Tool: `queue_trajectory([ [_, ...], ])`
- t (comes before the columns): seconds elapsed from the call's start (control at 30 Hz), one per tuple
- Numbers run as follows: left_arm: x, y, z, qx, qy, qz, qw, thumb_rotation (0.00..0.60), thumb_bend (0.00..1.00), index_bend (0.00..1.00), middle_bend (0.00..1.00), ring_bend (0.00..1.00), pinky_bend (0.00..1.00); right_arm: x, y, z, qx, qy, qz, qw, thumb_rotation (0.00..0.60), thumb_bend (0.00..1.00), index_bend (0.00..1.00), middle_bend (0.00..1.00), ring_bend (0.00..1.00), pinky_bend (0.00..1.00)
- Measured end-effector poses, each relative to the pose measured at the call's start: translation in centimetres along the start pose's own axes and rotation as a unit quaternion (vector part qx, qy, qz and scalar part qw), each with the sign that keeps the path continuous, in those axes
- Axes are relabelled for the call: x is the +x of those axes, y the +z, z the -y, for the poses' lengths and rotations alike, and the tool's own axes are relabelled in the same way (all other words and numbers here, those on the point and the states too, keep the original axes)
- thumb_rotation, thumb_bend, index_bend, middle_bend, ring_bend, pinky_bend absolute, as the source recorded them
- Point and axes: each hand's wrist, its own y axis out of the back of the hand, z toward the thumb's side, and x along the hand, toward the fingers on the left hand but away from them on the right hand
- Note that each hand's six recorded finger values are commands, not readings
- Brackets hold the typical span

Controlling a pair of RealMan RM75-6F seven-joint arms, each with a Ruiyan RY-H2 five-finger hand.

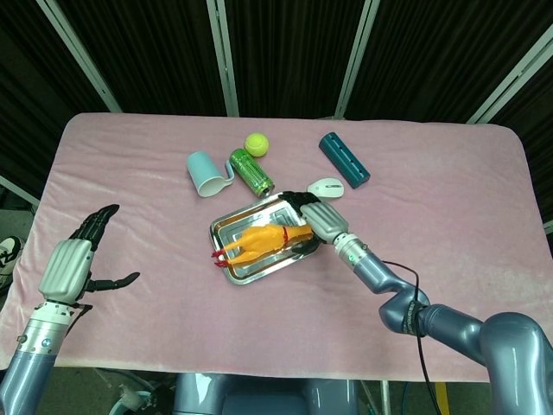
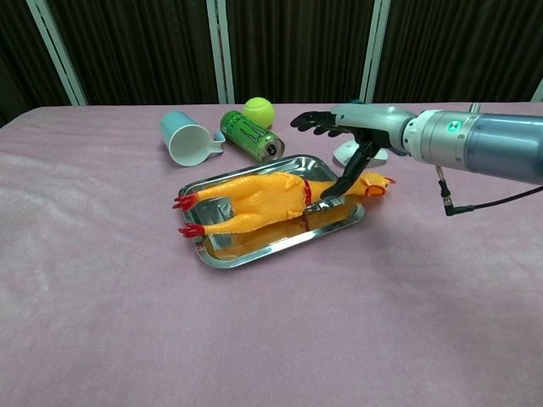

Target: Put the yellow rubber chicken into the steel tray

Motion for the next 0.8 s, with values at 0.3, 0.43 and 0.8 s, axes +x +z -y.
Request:
queue_trajectory([
  [0.3,0.3,-0.7,-0.8,0.014,0.018,-0.007,0.9997,0.600,0.02,0.00,0.07,0.08,0.17,1.8,-1.0,-2.9,0.019,-0.044,0.003,0.9988,0.600,0.25,0.19,0.18,0.13,0.21],
  [0.43,0.1,-2.0,-1.4,0.035,0.025,-0.023,0.9988,0.600,0.04,0.03,0.09,0.08,0.15,4.3,-2.6,-5.9,0.021,-0.102,0.010,0.9945,0.600,0.32,0.28,0.25,0.19,0.25],
  [0.8,-1.5,-6.1,-2.9,0.078,0.061,-0.073,0.9924,0.600,0.05,0.05,0.09,0.08,0.12,17.2,-10.7,-10.9,0.051,-0.247,0.098,0.9628,0.600,0.33,0.22,0.26,0.14,0.19],
])
